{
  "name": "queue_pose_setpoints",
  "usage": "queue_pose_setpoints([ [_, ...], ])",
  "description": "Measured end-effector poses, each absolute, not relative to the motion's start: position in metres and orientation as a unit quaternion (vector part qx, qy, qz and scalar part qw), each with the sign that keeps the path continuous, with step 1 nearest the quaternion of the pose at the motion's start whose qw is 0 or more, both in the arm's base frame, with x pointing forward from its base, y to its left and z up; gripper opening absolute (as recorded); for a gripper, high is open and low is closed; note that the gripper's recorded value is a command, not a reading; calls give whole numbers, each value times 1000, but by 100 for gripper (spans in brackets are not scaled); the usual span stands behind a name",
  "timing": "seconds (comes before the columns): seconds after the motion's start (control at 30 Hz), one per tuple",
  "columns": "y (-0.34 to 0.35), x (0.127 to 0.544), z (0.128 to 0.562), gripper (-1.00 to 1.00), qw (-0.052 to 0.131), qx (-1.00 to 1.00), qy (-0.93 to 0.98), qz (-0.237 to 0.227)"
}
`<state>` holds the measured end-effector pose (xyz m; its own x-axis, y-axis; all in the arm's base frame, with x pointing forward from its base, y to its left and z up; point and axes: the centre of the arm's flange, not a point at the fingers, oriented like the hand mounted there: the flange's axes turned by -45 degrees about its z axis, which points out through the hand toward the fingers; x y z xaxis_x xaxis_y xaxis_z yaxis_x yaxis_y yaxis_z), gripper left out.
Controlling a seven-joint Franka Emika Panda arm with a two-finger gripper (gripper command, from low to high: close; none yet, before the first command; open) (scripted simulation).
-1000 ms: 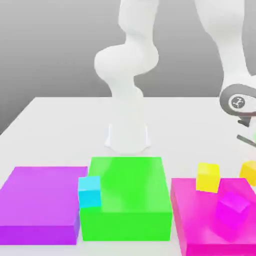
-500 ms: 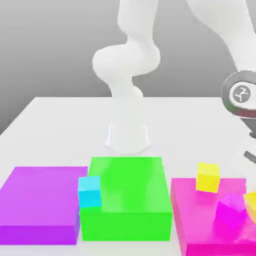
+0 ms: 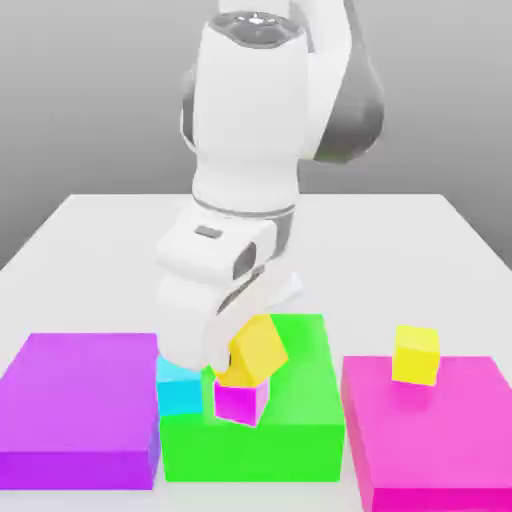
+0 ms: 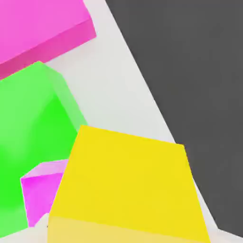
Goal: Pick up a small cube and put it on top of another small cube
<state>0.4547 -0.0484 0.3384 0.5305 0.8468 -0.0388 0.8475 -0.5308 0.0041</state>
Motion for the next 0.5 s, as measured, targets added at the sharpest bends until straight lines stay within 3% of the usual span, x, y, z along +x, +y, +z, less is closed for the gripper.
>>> queue_pose_setpoints([
  [0.13, -87, 420, 342, -100, -1, 898, 441, -4],
  [0.27, -89, 415, 298, -100, -3, 899, 438, 0],
  [0.3, -90, 414, 287, 100, -2, 899, 438, 0],
  [0.5, -90, 414, 281, 100, -1, 899, 437, 0],
])
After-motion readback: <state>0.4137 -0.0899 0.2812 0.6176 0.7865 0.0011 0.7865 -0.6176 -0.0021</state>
